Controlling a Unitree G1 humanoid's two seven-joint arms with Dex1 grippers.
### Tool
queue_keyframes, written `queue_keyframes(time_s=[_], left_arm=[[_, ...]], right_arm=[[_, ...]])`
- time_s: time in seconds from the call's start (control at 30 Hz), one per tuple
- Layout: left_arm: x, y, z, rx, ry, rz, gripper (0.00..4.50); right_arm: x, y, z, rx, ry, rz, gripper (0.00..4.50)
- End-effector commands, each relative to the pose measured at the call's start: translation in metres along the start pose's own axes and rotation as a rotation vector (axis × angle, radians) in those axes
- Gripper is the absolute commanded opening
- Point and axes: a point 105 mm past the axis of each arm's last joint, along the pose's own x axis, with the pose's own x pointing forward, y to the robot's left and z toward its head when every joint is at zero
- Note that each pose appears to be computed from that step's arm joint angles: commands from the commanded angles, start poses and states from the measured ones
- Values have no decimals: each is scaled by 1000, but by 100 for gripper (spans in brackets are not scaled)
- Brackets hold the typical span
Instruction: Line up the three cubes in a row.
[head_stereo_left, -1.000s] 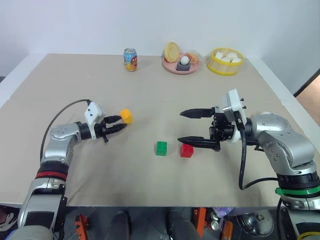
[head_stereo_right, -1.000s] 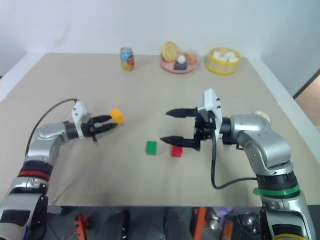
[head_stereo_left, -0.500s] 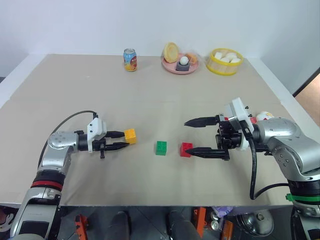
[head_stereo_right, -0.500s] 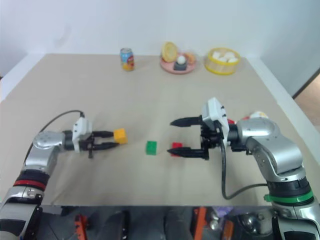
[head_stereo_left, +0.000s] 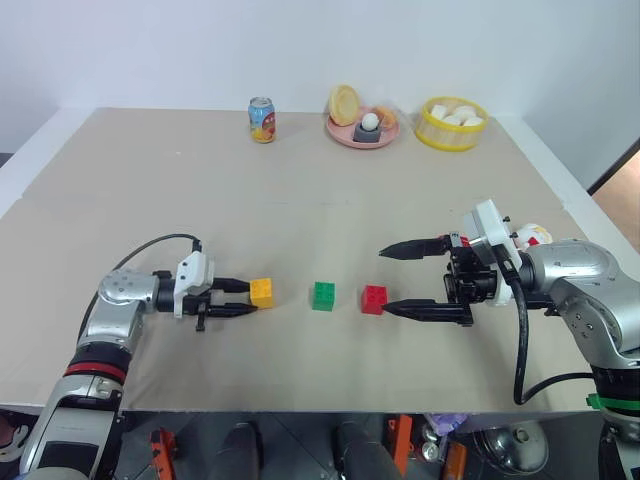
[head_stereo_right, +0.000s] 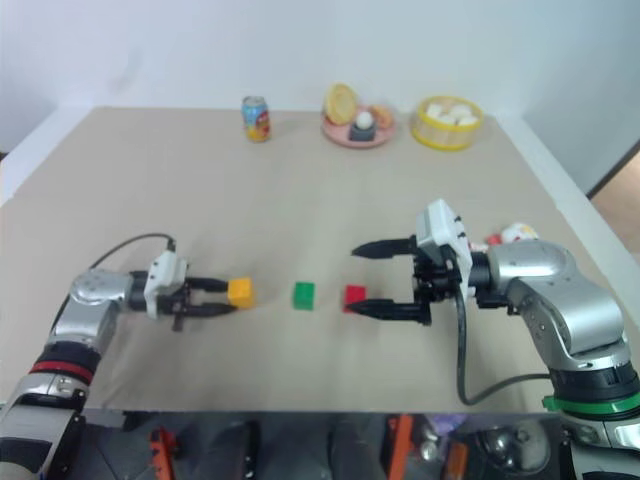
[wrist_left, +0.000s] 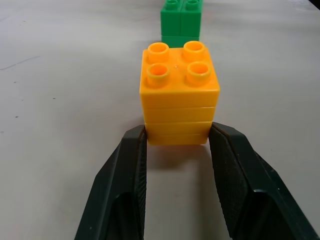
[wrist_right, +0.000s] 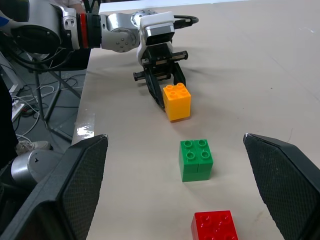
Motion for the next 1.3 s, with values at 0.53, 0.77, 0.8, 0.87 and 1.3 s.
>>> queue_keyframes(time_s=[0.53, 0.77, 0.8, 0.87, 1.3], left_arm=[[15, 17, 4, 36, -5, -50, 128], [21, 12, 3, 40, 5, -98, 128], [21, 12, 2, 41, 6, -98, 128], [20, 12, 1, 37, 11, -96, 128], [21, 12, -9, -18, 57, -91, 258]], right_arm=[[-1, 1, 11, -51, -22, -19, 450], [0, 1, 11, -52, -22, -21, 450], [0, 1, 11, -52, -22, -21, 450], [0, 1, 11, -52, -23, -22, 450], [1, 0, 11, -50, -22, -26, 450]])
